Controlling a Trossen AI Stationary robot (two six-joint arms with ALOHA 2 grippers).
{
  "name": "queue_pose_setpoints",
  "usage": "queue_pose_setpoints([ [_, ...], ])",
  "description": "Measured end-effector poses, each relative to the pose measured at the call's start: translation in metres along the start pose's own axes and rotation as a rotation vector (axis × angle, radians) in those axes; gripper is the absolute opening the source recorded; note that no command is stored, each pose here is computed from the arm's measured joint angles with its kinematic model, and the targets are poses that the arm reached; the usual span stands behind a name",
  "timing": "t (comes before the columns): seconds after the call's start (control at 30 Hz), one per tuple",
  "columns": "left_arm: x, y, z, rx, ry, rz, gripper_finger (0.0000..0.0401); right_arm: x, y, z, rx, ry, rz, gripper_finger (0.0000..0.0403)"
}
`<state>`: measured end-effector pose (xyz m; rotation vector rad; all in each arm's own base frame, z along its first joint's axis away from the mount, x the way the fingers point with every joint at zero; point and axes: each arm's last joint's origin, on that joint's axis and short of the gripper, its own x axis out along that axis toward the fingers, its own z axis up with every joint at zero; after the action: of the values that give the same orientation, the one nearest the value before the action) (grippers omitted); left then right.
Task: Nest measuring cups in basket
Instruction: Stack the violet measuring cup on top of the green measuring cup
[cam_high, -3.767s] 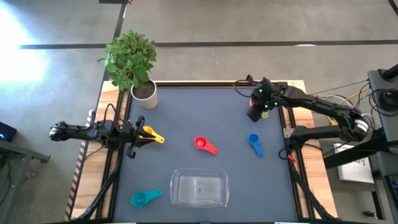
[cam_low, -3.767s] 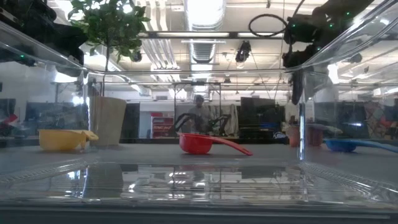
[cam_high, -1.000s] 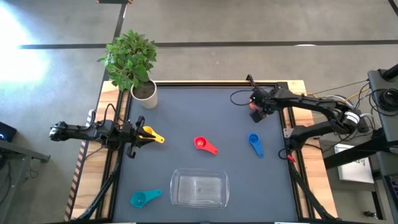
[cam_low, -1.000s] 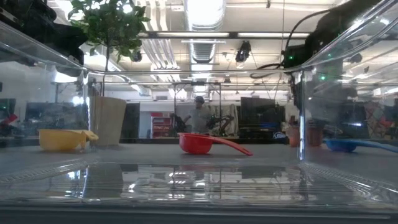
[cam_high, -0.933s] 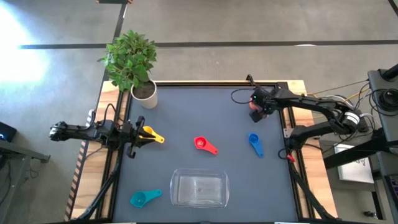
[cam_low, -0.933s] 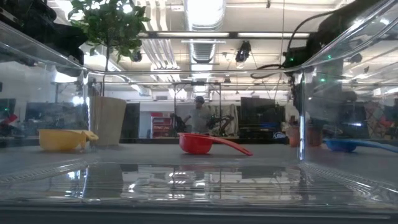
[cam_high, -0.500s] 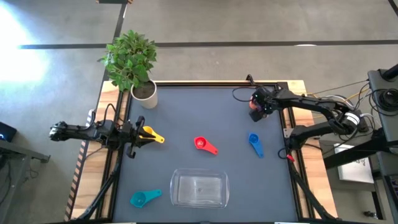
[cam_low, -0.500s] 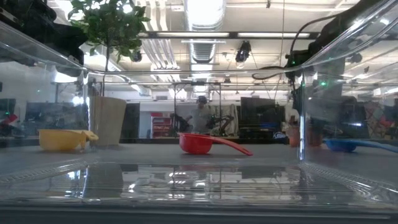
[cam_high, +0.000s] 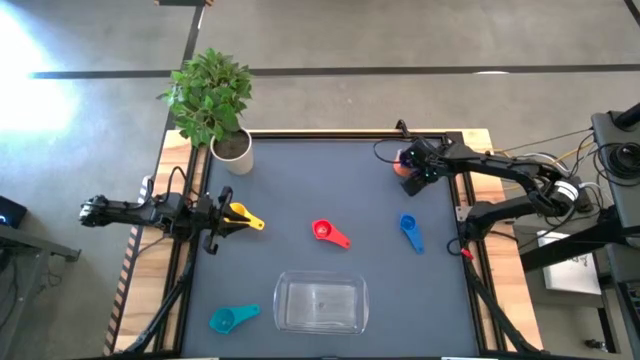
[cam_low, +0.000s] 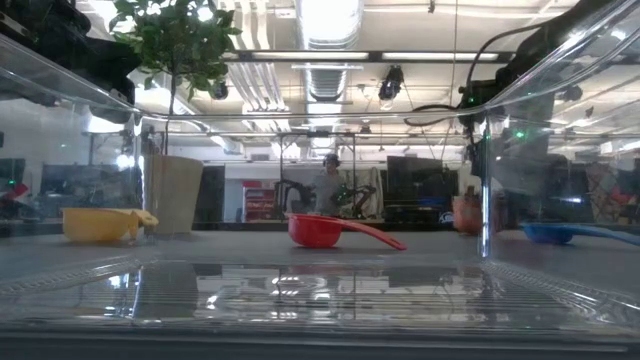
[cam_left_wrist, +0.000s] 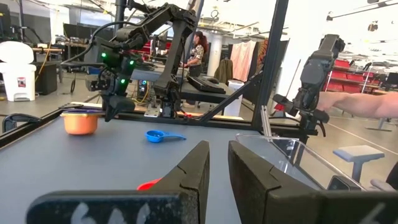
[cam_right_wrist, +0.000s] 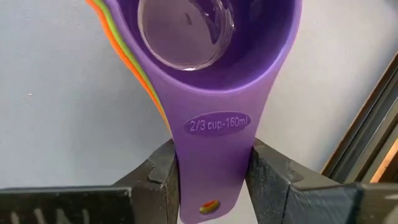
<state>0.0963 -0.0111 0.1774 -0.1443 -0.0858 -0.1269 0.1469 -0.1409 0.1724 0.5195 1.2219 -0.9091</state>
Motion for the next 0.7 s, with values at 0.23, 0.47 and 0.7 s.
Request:
queue_pose_setpoints([
  [0.23,0.0,0.0,0.0,0.0,0.0,0.0,0.0041,-0.003,0.001,0.004,-0.006,-0.017,0.015,0.0117],
  [0.47,0.0,0.0,0.0,0.0,0.0,0.0,0.0041,-0.016,0.014,0.013,-0.05,-0.067,0.069,0.0076],
  [0.7,0.0,0.0,0.0,0.0,0.0,0.0,0.0041,-0.029,0.03,0.017,-0.115,-0.098,0.117,0.0021],
])
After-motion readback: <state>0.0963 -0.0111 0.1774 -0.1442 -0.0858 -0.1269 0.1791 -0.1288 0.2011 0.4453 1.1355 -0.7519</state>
